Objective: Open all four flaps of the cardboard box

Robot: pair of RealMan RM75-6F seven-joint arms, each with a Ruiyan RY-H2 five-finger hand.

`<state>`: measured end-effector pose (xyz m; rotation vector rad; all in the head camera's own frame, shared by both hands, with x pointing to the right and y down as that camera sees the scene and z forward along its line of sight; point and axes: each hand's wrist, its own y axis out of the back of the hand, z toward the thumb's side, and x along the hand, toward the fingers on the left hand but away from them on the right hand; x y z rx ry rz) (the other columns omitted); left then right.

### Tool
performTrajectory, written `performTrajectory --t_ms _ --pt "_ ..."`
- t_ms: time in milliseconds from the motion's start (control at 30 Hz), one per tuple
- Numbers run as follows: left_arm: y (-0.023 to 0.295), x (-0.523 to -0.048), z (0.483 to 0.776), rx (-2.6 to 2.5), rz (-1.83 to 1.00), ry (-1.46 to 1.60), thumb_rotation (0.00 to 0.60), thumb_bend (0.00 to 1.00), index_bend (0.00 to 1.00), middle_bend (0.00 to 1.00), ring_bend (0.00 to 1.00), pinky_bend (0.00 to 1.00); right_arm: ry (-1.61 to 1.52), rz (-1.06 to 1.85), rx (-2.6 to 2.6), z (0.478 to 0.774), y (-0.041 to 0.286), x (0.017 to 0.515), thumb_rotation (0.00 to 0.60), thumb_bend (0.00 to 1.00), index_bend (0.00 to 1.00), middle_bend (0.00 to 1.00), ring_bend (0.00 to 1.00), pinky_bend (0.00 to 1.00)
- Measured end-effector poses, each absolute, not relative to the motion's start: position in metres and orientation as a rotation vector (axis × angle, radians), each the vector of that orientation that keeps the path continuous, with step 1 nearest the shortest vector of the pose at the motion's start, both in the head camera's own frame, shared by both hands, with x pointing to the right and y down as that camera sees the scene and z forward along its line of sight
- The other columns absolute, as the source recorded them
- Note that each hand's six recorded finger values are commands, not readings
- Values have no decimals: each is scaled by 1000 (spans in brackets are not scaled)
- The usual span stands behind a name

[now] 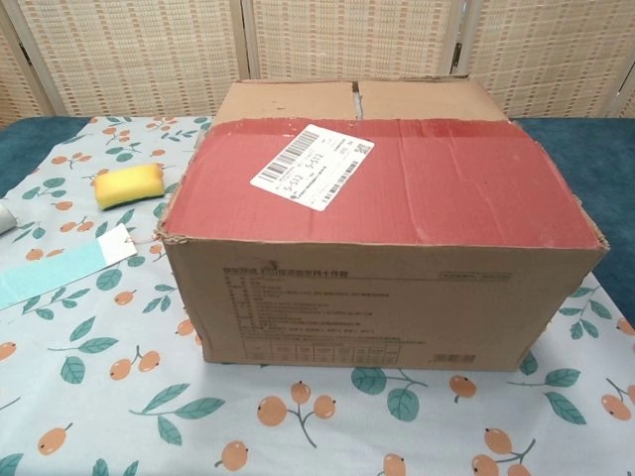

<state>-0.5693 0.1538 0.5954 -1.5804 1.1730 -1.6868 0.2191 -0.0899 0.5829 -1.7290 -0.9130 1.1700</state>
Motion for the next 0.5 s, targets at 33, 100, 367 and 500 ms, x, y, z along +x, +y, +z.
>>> performTrajectory --t_ms 33,100,367,500 --pt "153 -570 596 -1581 -1690 1175 600 389 48 104 134 62 -904 1170 -1735 582 -85 220 600 377 22 22 58 0" --pt "152 -570 598 -1582 -1696 1174 600 390 50 111 135 62 -891 1164 -1775 581 -75 220 600 377 37 29 81 35" --pt "148 -567 597 -1572 -1646 1183 600 395 104 182 155 21 -980 1114 -2138 575 -33 227 600 377 74 108 145 136" --pt "150 -566 599 -1575 -1662 1177 600 395 40 182 156 66 -1009 1075 -2324 569 -9 234 600 377 162 156 183 220"
